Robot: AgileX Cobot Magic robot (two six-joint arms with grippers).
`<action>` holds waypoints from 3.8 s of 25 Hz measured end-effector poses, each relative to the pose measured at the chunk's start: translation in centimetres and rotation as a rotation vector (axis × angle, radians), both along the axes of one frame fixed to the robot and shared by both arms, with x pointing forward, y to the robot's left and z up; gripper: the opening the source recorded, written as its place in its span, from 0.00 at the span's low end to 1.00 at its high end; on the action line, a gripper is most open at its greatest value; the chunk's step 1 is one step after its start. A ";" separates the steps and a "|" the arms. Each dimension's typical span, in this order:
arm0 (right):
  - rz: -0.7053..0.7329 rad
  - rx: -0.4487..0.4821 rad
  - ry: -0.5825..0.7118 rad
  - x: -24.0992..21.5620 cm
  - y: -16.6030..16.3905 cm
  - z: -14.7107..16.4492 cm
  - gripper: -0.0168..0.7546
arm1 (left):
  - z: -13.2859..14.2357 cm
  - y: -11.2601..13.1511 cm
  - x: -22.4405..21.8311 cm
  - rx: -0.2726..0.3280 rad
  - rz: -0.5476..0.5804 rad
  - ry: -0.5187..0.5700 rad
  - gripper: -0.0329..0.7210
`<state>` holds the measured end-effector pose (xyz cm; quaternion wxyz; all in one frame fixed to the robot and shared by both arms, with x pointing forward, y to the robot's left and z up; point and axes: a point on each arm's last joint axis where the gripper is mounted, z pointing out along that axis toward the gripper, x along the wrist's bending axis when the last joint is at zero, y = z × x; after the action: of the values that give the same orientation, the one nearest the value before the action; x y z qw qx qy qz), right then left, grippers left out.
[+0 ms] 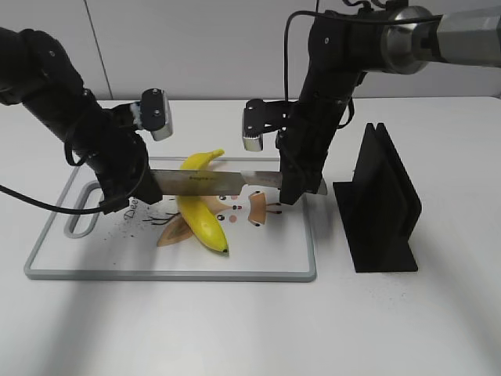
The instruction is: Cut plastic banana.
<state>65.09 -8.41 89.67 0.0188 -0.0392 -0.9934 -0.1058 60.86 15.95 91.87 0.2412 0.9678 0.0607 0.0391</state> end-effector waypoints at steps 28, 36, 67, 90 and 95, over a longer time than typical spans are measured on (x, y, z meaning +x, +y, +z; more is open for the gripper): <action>-0.006 0.015 -0.117 1.5 0.3 7.5 0.25 | 12.2 0.3 -3.3 -0.112 0.000 -0.252 0.84; -0.006 0.006 -0.118 0.8 0.9 7.9 0.25 | 17.4 1.2 -5.2 -0.164 0.120 -0.369 0.83; -1.179 0.177 -0.055 -11.3 -6.0 22.5 0.25 | 22.5 13.1 -18.0 -0.223 1.222 -0.229 0.79; -1.429 0.098 -0.039 -17.8 -10.1 16.7 0.25 | 14.4 14.0 -35.9 -0.338 1.202 -0.509 0.79; -1.450 0.115 -0.041 -17.8 -10.1 16.0 0.25 | 13.8 14.1 -37.2 -0.374 1.229 -0.534 0.79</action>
<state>47.26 -18.53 105.65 -0.0724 -0.6846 -0.7108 -0.1442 23.69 30.08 105.67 0.3448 0.6573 0.5419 0.3942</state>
